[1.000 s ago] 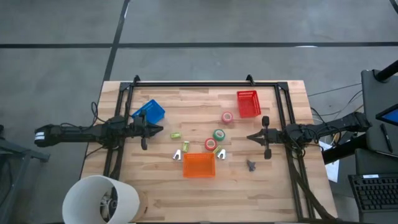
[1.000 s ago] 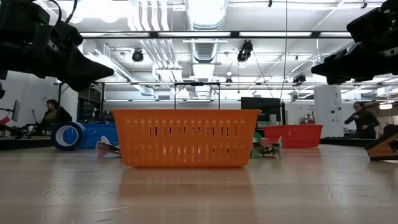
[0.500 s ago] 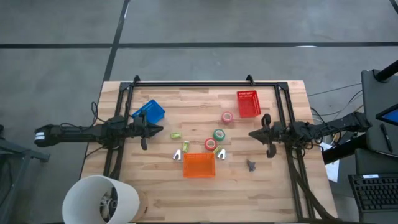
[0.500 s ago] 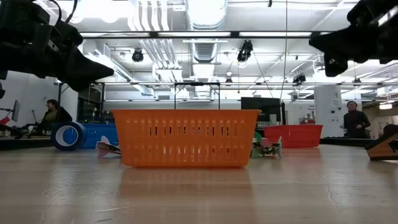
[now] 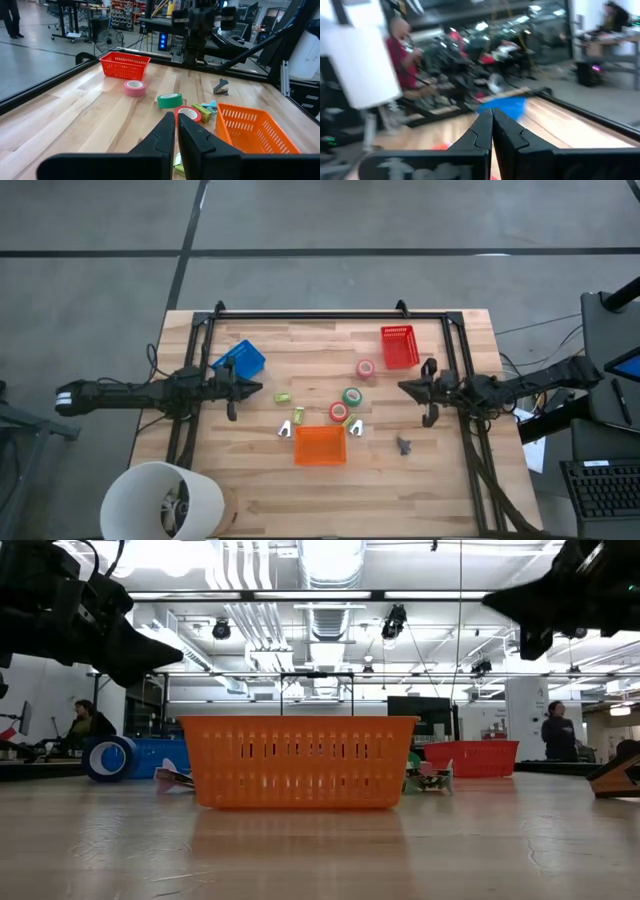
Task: Pick and place Stapler, Stapler remover, tape
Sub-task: Put the pink tape into the orange bin
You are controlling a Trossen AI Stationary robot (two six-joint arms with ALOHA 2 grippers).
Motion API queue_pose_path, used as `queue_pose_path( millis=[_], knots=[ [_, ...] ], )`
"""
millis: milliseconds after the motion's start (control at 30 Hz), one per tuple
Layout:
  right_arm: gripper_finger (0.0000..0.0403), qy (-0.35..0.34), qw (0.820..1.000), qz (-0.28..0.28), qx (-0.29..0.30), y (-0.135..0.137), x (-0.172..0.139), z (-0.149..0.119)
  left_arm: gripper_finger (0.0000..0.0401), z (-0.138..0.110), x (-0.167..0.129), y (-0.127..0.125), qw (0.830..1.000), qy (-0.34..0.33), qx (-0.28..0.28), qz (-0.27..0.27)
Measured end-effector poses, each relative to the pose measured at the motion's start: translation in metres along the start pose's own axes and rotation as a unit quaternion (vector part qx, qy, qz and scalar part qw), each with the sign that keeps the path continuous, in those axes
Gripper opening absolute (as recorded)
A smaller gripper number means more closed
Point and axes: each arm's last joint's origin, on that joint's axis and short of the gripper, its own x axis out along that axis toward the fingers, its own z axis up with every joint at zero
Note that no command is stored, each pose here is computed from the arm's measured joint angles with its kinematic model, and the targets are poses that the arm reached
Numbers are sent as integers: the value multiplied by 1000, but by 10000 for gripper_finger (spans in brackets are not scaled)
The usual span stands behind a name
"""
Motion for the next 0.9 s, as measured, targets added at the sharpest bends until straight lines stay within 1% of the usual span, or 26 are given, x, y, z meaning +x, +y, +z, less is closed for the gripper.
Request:
queue_pose_path(
  millis=[133, 233, 367, 500, 600, 700, 800, 900],
  knots=[
    [12, 36, 998, -47, -20, -3, 7, -9, 25, 0, 0, 0, 1000, 0, 0, 0],
    [34, 51, 996, -64, -31, -2, 17, -7, 23, 0, 0, 0, 1000, 0, 0, 0],
    [89, 87, 990, -89, -61, 1, 37, -1, 24, 0, 0, 0, 1000, 0, 0, 0],
    [162, 138, 980, -118, -85, 4, 67, 4, 25, 0, 0, 0, 1000, 0, 0, 0],
    [212, 188, 964, -135, -133, 3, 91, 5, 23, 0, 0, 0, 1000, 0, 0, -1],
    [246, 233, 946, -153, -165, 0, 114, 5, 24, 0, 0, 0, 1000, 0, 0, -1],
    [261, 279, 929, -168, -173, -5, 133, 2, 26, 0, 0, 0, 1000, 0, 0, -1],
    [263, 329, 913, -173, -169, -11, 147, -4, 24, 0, 0, 0, 1000, 0, 0, -1]
  ],
)
